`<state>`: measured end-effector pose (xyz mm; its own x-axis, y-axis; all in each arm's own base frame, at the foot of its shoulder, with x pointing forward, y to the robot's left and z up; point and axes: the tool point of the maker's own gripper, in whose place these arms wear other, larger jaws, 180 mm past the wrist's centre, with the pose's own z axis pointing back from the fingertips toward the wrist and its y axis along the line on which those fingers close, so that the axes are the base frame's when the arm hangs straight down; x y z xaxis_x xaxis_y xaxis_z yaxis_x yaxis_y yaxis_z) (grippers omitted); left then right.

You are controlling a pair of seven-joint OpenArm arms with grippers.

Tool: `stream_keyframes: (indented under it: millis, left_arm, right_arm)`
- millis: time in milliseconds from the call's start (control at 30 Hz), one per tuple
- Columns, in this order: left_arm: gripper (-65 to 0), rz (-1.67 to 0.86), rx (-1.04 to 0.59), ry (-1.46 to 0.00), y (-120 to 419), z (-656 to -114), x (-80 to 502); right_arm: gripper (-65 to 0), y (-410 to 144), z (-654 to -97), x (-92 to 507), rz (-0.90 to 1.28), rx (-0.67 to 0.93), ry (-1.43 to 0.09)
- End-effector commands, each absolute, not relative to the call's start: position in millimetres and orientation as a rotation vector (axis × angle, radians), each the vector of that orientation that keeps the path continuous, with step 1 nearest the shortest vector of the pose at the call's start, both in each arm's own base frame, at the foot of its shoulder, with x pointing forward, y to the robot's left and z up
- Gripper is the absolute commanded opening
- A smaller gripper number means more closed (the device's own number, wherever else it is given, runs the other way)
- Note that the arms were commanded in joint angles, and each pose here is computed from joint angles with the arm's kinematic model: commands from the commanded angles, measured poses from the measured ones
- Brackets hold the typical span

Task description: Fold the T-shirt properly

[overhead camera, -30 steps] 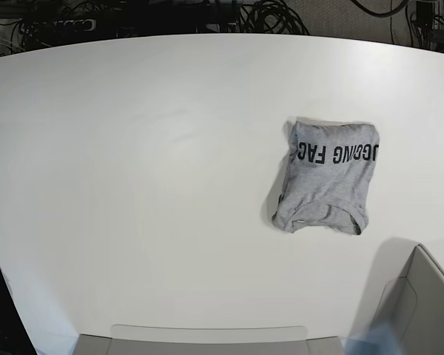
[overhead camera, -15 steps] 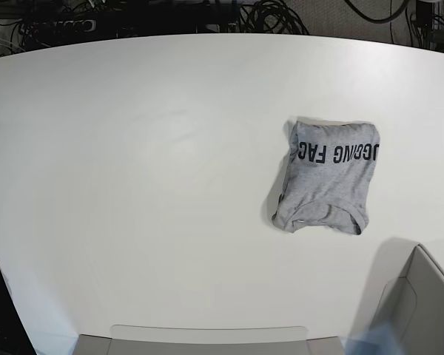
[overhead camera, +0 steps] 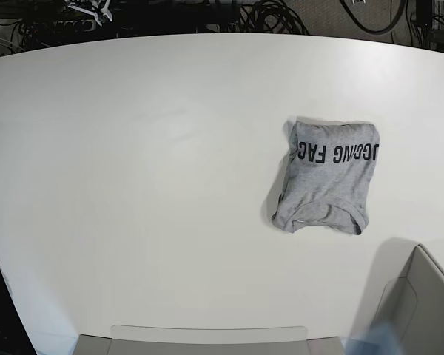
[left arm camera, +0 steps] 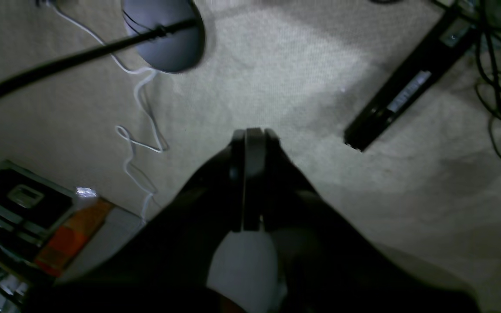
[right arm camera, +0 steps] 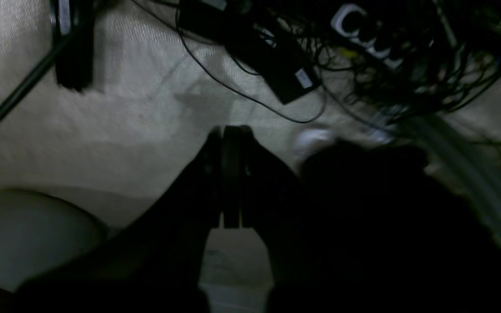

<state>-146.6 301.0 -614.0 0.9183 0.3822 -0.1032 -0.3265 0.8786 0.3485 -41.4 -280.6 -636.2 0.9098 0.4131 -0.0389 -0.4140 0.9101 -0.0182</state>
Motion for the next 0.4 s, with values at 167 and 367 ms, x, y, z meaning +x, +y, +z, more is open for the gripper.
stream_keyframes:
  millis: [167, 367]
  left_arm:
    - [-65.0, 0.36, 0.368, 0.174, 317.3, -607.8, -151.8]
    - [-65.0, 0.366, 0.354, 0.143, 312.9, -614.3, -129.9]
  right_arm:
    - [-65.0, -282.5, -634.2, -34.5, 0.456, -0.023, 0.015]
    - [-65.0, -266.4, -633.9, -40.8, 0.467, 0.015, -0.002]
